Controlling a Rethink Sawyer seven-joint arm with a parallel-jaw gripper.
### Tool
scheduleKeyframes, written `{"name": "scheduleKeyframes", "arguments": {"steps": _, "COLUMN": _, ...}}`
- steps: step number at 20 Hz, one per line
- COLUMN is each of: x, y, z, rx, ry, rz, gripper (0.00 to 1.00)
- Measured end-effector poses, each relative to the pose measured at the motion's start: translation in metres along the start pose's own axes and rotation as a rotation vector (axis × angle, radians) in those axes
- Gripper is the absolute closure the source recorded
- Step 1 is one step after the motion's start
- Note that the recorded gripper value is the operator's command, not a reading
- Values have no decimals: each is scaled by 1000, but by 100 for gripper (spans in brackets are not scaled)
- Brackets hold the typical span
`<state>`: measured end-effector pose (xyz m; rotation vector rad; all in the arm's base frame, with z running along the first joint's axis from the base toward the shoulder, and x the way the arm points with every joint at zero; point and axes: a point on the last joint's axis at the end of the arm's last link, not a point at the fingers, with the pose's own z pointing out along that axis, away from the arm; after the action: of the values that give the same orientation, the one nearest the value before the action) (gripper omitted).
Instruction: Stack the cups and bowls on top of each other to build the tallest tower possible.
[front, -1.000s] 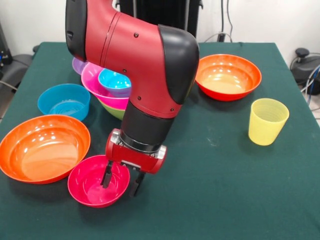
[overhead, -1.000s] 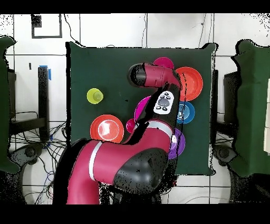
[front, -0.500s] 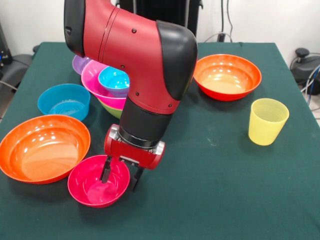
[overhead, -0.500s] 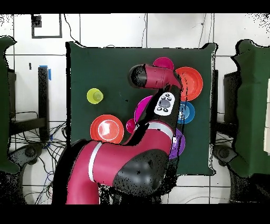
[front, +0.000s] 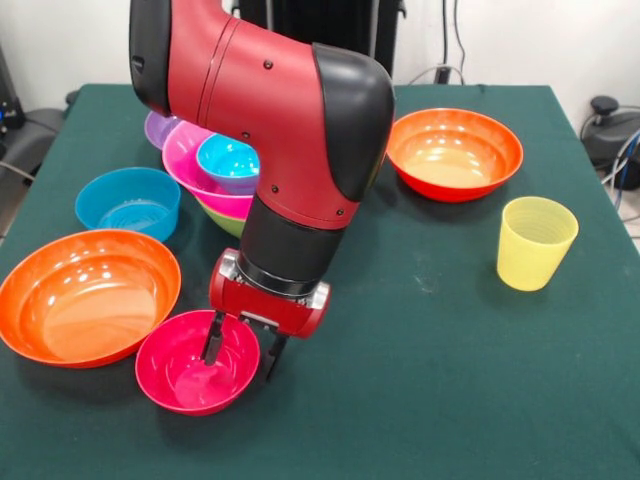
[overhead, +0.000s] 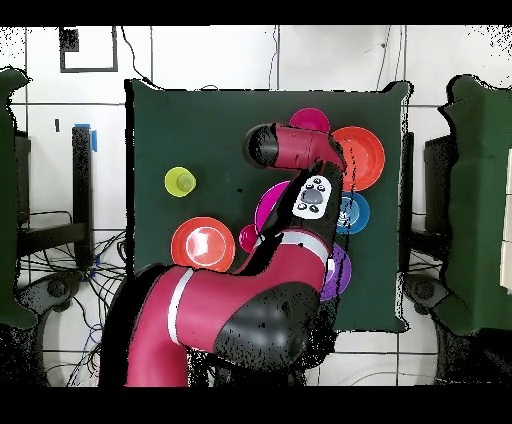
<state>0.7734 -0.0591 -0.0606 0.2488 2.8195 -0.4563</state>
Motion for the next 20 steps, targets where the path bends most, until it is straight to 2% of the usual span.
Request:
{"name": "scheduleKeyframes", "arguments": {"steps": 8, "x": 2, "y": 3, "z": 3, "rx": -9, "ry": -4, "rz": 3, "gripper": 0}}
{"name": "scheduleKeyframes", "arguments": {"steps": 9, "x": 2, "y": 3, "z": 3, "rx": -9, "ry": -4, "rz": 3, "gripper": 100}}
{"name": "scheduleKeyframes", "arguments": {"steps": 13, "x": -5, "y": -2, "z": -1, "rx": -9, "ry": -19, "rz": 13, "gripper": 100}}
{"name": "scheduleKeyframes", "arguments": {"steps": 20, "x": -8, "y": -9, "z": -2, "rx": -8, "ry": -21, "rz": 22, "gripper": 100}}
